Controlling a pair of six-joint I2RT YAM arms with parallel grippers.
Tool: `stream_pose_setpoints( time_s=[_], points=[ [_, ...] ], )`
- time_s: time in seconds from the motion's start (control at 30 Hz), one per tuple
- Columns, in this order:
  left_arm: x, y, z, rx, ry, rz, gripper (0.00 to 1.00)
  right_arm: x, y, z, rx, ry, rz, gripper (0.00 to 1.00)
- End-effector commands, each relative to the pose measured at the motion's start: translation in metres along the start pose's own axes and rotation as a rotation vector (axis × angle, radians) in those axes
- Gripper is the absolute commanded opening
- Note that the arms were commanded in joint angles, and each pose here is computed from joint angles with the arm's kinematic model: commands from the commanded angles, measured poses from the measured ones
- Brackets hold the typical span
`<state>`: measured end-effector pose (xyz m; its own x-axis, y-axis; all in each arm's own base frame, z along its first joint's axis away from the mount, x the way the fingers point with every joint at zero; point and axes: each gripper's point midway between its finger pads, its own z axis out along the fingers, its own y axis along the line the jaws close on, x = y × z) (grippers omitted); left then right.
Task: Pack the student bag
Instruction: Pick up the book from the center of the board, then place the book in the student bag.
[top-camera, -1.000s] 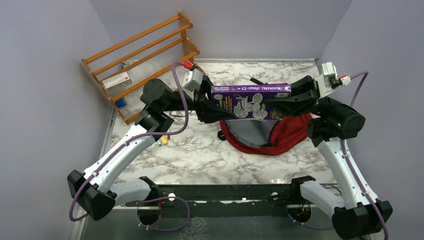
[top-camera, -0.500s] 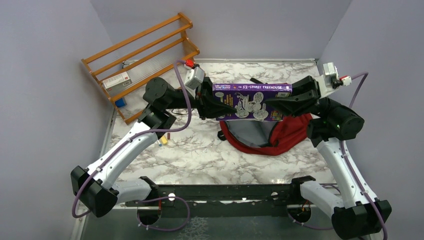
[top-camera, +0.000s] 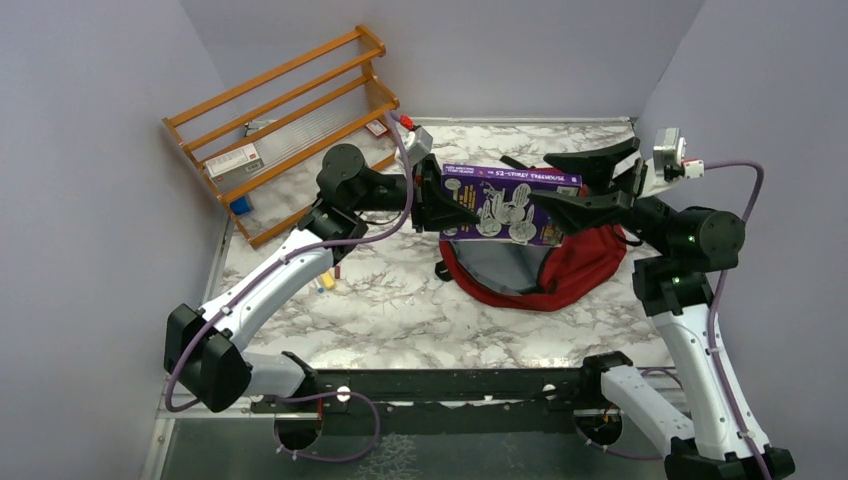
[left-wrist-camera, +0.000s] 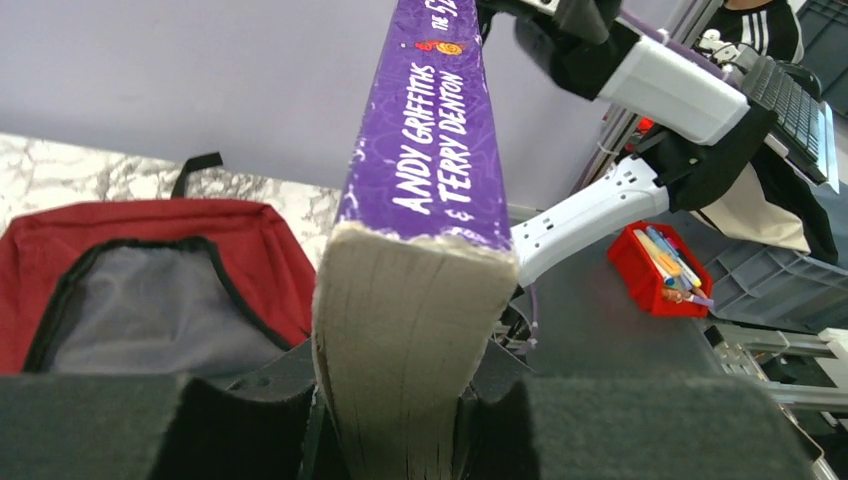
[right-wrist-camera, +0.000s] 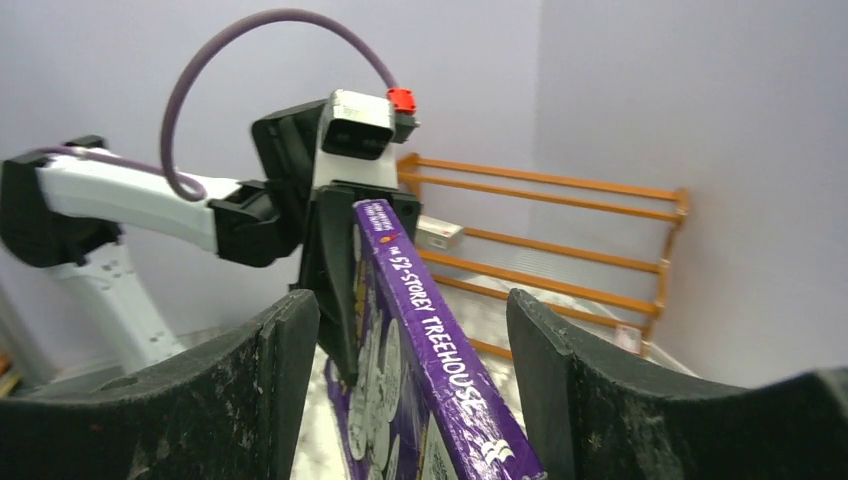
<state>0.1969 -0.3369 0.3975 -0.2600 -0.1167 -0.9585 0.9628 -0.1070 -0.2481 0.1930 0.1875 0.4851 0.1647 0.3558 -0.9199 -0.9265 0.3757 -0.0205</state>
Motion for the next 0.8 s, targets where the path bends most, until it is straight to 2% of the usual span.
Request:
stream_pose_setpoints(
  time_s=[0.0, 0.13, 0.2, 0.4, 0.53, 0.77],
  points=[
    [-0.007, 0.005, -0.008, -0.011, -0.018, 0.014, 0.0, 0.001, -0.029, -0.011, 0.208, 0.042, -0.089, 0.74],
    [-0.001, 0.024, -0.021, -0.069, -0.01, -0.028, 0.0, 0.003, -0.06, -0.024, 0.404, 0.066, -0.093, 0.74],
    [0.005, 0.039, -0.028, -0.133, -0.005, -0.061, 0.0, 0.017, -0.084, -0.034, 0.524, 0.124, -0.074, 0.74],
    [0.038, 0.113, -0.06, -0.561, 0.091, -0.179, 0.0, 0.081, -0.136, -0.072, 0.805, 0.374, 0.045, 0.73],
    [0.05, 0.134, -0.079, -0.722, 0.101, -0.229, 0.0, 0.141, -0.153, -0.092, 0.871, 0.58, 0.163, 0.73],
    [0.07, 0.159, -0.11, -0.955, 0.083, -0.313, 0.0, 0.237, -0.161, -0.109, 0.856, 0.83, 0.331, 0.76]
  ],
)
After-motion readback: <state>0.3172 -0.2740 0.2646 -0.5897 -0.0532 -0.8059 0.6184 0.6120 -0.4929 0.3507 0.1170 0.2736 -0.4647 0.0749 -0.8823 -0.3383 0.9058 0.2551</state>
